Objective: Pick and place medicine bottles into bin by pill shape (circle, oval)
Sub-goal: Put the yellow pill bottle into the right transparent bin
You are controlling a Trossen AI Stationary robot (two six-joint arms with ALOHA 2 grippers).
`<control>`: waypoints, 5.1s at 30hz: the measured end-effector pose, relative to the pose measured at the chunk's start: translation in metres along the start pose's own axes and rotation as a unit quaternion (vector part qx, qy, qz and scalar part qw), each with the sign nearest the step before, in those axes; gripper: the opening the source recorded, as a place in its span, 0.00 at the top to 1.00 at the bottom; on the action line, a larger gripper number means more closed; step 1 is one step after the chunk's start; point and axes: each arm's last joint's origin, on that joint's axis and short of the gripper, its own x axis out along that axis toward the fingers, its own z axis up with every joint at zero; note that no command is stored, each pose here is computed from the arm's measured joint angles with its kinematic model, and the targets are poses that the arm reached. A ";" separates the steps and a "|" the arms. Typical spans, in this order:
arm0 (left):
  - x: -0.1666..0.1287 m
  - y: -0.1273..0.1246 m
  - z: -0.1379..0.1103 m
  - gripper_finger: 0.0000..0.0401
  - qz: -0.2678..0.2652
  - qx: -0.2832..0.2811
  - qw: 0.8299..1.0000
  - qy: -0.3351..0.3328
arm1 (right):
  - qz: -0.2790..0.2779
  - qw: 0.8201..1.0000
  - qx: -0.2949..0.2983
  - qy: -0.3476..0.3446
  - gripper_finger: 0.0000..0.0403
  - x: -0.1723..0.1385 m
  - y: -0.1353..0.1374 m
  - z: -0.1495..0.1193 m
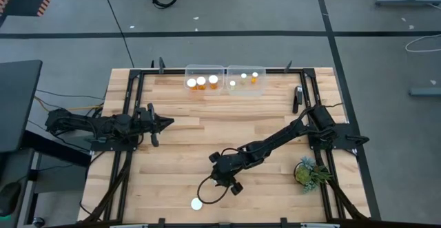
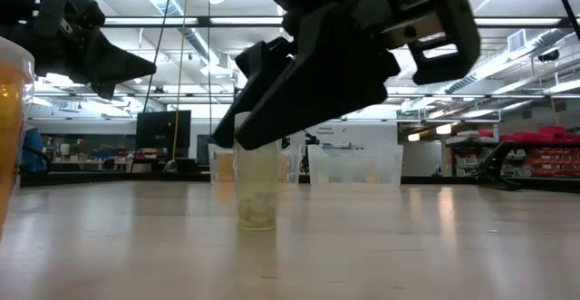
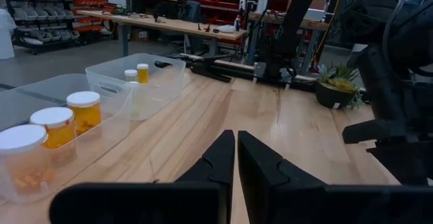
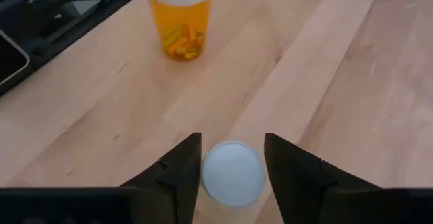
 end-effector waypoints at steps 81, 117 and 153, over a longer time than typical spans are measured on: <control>0.001 0.000 -0.002 0.93 0.001 0.004 1.000 0.009 | -0.447 0.821 0.324 0.147 0.66 -0.274 -0.210 -0.144; 0.001 0.000 -0.002 0.92 0.001 0.004 1.000 0.009 | -0.433 0.821 0.360 0.092 0.66 -0.252 -0.194 -0.194; 0.001 0.000 -0.002 0.94 0.001 0.004 1.000 0.009 | -0.435 0.842 0.309 0.079 0.66 -0.244 -0.185 -0.210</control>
